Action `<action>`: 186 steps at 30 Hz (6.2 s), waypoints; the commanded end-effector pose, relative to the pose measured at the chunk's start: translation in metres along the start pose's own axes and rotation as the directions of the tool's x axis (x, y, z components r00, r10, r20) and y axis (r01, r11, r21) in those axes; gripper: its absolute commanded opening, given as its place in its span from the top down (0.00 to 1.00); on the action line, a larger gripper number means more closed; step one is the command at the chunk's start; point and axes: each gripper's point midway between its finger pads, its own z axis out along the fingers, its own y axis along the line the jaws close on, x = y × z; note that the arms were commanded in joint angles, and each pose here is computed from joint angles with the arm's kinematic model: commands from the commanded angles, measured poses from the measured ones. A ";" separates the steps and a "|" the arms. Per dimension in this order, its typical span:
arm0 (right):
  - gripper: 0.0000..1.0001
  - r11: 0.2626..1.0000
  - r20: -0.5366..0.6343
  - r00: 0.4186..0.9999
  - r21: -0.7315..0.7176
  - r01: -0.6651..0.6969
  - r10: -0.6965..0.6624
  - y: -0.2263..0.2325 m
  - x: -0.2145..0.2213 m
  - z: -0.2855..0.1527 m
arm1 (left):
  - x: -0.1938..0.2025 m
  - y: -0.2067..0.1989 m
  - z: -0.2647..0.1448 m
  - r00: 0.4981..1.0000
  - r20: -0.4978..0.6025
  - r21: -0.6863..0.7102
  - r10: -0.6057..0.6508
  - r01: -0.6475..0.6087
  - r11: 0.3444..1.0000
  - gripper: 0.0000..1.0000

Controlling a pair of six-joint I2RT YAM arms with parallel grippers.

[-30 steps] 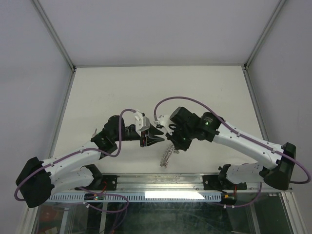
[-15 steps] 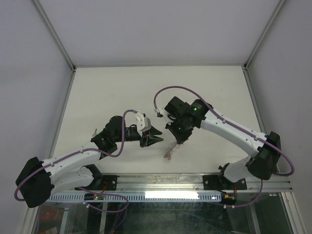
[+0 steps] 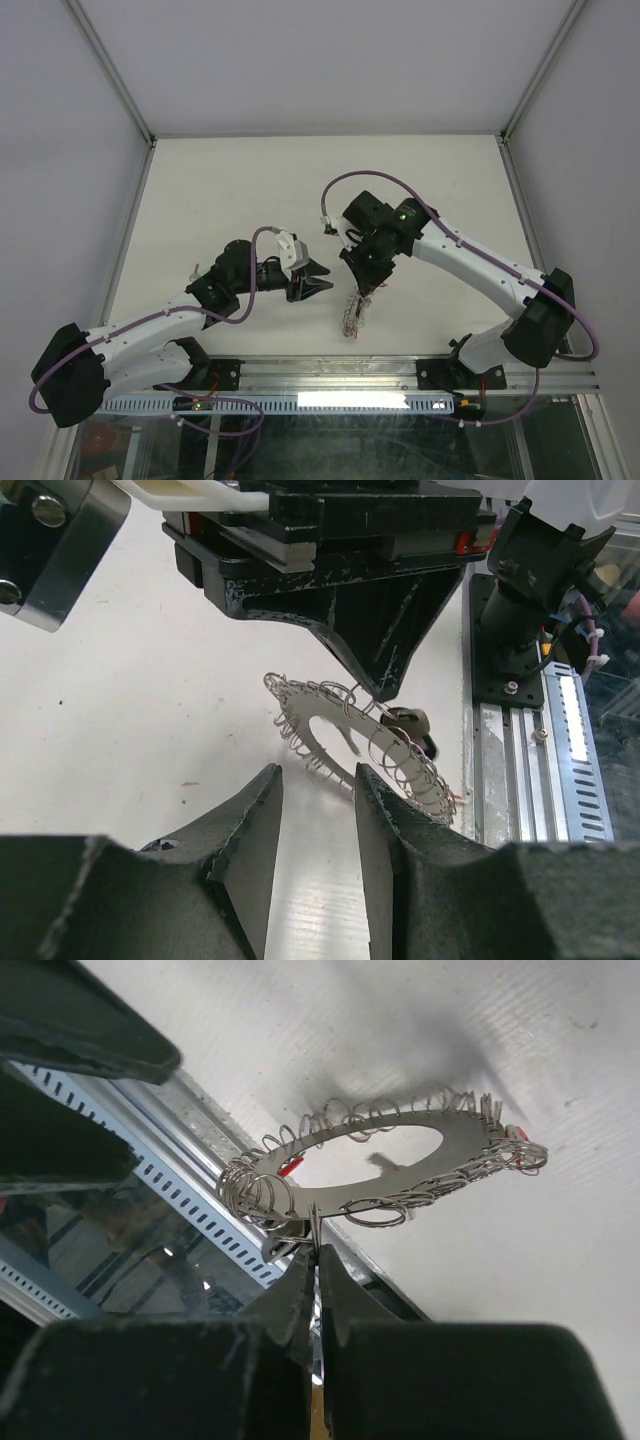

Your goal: Put the keys on the keyring

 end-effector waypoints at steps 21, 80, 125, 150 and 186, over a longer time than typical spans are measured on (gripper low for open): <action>1.00 0.982 0.125 0.981 -0.106 0.159 -0.145 0.029 -0.018 -0.008 | -0.011 -0.021 0.039 0.996 -0.034 0.187 0.084 -0.076 0.979 0.66; 0.74 0.989 0.410 0.908 -0.071 0.130 -0.090 0.019 -0.039 -0.036 | 0.014 -0.024 0.035 0.996 0.062 0.089 -0.068 0.062 0.994 1.00; 0.67 0.873 0.601 0.656 -0.446 -0.198 0.456 0.017 -0.046 -0.009 | 0.009 -0.018 0.017 0.939 0.285 0.016 -0.194 0.198 0.980 1.00; 0.74 0.870 0.556 0.702 -0.453 -0.193 0.445 0.020 -0.039 0.009 | 0.009 -0.018 0.019 0.942 0.276 0.020 -0.192 0.194 0.981 1.00; 0.77 0.924 0.704 0.621 -0.370 -0.093 0.345 0.012 -0.048 -0.019 | 0.007 -0.021 0.020 0.943 0.274 0.039 -0.187 0.183 0.982 1.00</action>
